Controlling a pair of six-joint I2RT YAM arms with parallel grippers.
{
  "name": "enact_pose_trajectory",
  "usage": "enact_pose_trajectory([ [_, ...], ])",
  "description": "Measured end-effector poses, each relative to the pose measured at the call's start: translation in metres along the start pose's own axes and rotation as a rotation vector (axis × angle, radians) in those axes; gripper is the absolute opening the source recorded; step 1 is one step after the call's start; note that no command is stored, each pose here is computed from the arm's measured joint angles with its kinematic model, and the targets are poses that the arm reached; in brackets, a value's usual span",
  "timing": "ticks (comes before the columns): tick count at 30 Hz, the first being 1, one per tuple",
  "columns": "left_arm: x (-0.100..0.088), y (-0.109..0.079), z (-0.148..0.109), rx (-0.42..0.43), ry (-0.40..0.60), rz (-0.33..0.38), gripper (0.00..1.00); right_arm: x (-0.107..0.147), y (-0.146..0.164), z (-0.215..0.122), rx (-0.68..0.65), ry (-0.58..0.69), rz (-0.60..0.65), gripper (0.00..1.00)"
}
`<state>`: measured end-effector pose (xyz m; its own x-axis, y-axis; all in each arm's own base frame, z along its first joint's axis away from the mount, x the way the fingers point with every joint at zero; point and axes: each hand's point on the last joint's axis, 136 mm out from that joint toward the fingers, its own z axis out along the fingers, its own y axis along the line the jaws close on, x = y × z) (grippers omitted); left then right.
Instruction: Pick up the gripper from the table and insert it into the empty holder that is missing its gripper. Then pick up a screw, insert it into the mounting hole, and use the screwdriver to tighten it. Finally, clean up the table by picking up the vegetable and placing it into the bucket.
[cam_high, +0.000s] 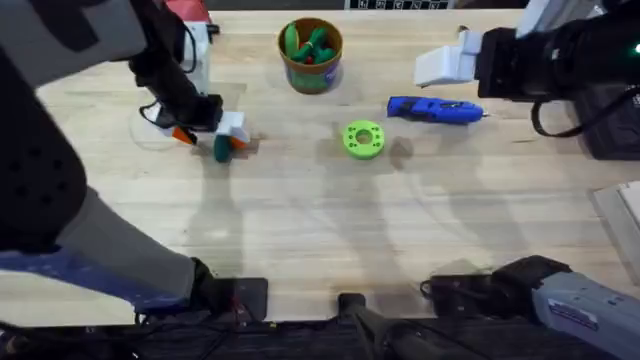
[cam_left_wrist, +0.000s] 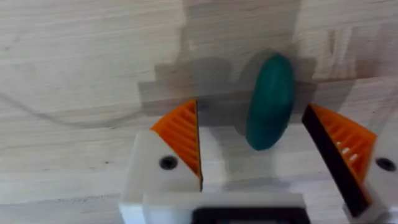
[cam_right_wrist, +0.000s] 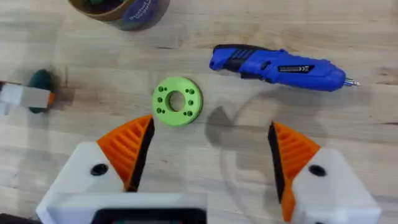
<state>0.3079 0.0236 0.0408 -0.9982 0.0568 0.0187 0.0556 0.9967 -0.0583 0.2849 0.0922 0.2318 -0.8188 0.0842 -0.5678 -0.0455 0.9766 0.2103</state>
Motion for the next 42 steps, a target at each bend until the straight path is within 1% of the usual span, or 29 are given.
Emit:
enact_pose_trajectory([
  [2,0.001,-0.003,0.007,-0.002,0.025,0.014,0.986,0.0,0.0,0.0,0.0,0.0,0.0,0.992],
  [3,0.001,-0.003,0.009,-0.02,0.035,0.022,0.986,0.0,0.0,0.0,0.0,0.0,0.0,0.992],
  [6,-0.001,-0.004,0.01,-0.042,0.03,0.03,0.994,0.001,0.0,0.0,0.001,0.004,0.0,0.991],
  [7,-0.001,-0.004,0.01,-0.045,0.031,0.029,0.97,0.001,0.0,0.0,0.002,0.006,0.0,0.992],
  [8,-0.002,-0.004,0.01,-0.046,0.029,0.024,0.906,0.002,-0.001,0.0,0.002,0.006,0.0,0.992],
  [10,-0.003,-0.004,0.01,-0.045,0.025,0.023,0.636,0.002,-0.001,0.0,0.002,0.007,0.0,0.991],
  [13,-0.004,-0.004,0.009,-0.047,0.02,0.023,0.16,0.002,-0.001,0.0,0.002,0.007,0.0,0.992],
  [14,-0.005,-0.004,0.008,-0.045,0.017,0.025,0.053,0.002,-0.001,0.0,0.002,0.007,0.0,0.993],
  [15,-0.006,-0.004,0.008,-0.046,0.016,0.023,0.025,0.002,-0.001,0.0,0.002,0.007,0.001,0.992],
  [20,-0.005,-0.006,0.005,-0.039,0.03,-0.002,0.031,0.002,-0.001,0.0,0.002,0.006,0.001,0.992],
  [21,-0.006,-0.006,0.002,-0.037,0.039,-0.006,0.031,0.002,-0.001,0.0,0.002,0.006,0.001,0.992],
  [23,-0.014,-0.007,-0.01,-0.034,0.034,-0.014,0.031,0.001,0.0,0.0,0.002,0.005,0.0,0.992],
  [24,-0.02,-0.007,-0.018,-0.03,0.02,-0.017,0.031,0.001,0.0,0.0,0.002,0.005,0.0,0.991],
  [27,-0.045,-0.01,-0.054,-0.026,-0.059,-0.025,0.031,0.001,0.0,0.0,0.001,0.004,0.0,0.991],
  [30,-0.079,-0.02,-0.095,-0.027,-0.191,-0.013,0.031,0.001,0.0,0.0,0.001,0.004,0.0,0.992],
  [32,-0.099,-0.034,-0.121,-0.017,-0.283,0.013,0.031,0.001,0.0,0.0,0.001,0.004,0.0,0.992],
  [34,-0.116,-0.05,-0.139,-0.007,-0.364,0.041,0.031,0.001,0.0,0.0,0.001,0.004,0.0,0.992],
  [36,-0.133,-0.072,-0.156,0.008,-0.453,0.079,0.031,0.001,0.0,0.0,0.001,0.004,0.0,0.992],
  [38,-0.146,-0.095,-0.164,0.029,-0.517,0.119,0.031,0.001,0.0,0.0,0.001,0.004,0.0,0.991],
  [40,-0.152,-0.118,-0.168,0.052,-0.556,0.154,0.031,0.001,0.0,0.0,0.001,0.004,0.0,0.992],
  [42,-0.156,-0.137,-0.17,0.072,-0.581,0.181,0.031,0.001,0.0,0.0,0.001,0.004,0.0,0.992],
])
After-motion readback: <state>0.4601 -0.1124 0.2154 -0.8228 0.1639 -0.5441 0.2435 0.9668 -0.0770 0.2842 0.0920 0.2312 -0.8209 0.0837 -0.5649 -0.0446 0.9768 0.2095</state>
